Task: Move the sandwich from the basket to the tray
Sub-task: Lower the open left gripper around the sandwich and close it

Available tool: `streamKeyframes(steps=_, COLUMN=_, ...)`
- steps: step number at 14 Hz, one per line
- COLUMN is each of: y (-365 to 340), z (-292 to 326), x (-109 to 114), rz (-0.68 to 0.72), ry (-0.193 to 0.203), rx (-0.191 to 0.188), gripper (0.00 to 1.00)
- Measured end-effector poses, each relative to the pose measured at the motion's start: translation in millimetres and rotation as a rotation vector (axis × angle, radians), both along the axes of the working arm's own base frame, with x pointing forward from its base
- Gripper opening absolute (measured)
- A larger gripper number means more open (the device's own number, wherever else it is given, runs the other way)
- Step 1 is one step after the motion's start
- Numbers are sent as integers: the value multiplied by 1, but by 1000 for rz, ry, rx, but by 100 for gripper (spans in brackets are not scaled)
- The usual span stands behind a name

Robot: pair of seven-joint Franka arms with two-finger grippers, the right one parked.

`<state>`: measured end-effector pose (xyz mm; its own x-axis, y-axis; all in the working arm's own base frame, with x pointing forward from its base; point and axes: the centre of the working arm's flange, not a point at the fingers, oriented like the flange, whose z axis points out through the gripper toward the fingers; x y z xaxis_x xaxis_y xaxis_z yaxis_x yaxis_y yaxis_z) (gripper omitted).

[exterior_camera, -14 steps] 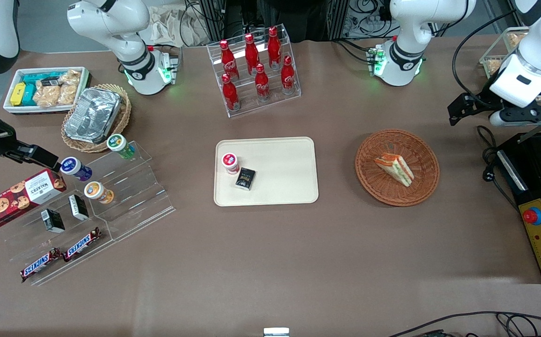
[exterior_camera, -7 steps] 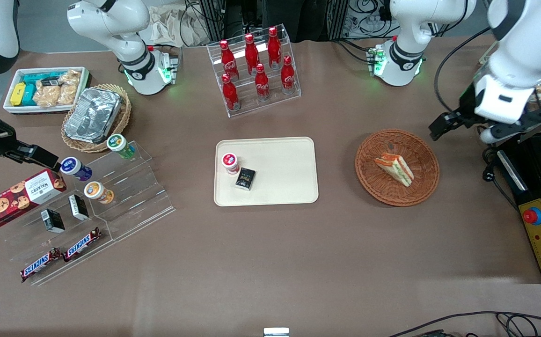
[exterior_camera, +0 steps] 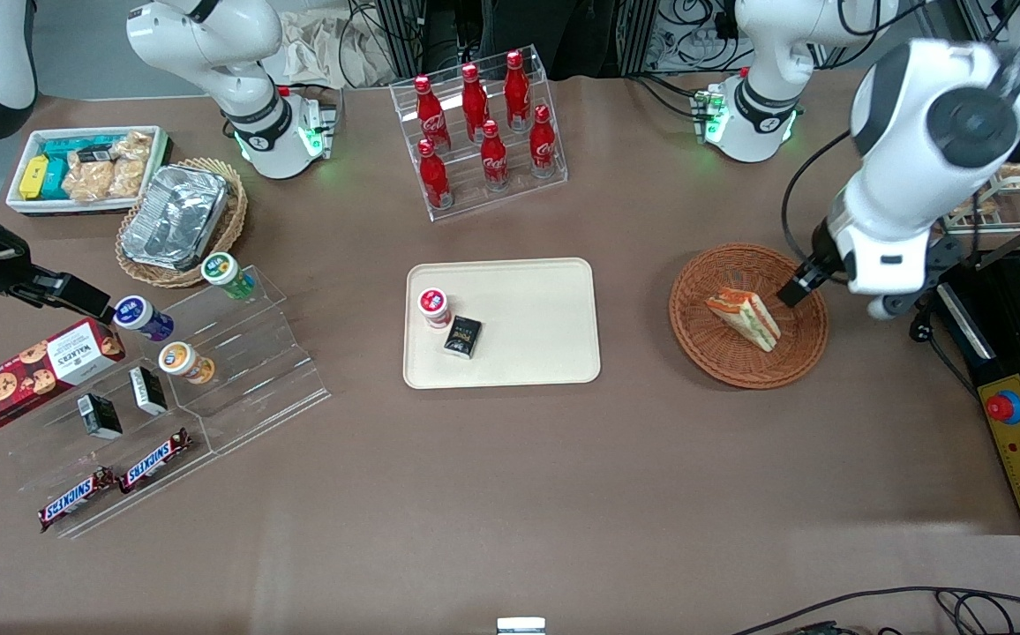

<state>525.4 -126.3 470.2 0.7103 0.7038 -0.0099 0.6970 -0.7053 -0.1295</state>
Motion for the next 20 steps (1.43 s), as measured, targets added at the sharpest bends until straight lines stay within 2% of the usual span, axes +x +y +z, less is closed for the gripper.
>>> streamKeyframes(steps=2, y=-5, z=-29, x=7, rz=39, ry=32, rx=15, gripper=100)
streamKeyframes(steps=3, y=-7, z=-41, x=12, rz=50, ry=35, rx=16, gripper=100)
streamKeyframes(steps=6, y=-9, z=-83, x=14, rz=78, ry=11, rx=8, gripper=100)
streamKeyframes(steps=13, y=0, z=-163, x=-22, rz=84, ry=23, rx=4, gripper=100)
streamKeyframes(steps=17, y=2, z=-181, x=-31, rz=80, ry=-21, rx=-15, gripper=100)
streamKeyframes(steps=20, y=5, z=-200, x=-45, rz=77, ry=-28, rx=-20, gripper=100)
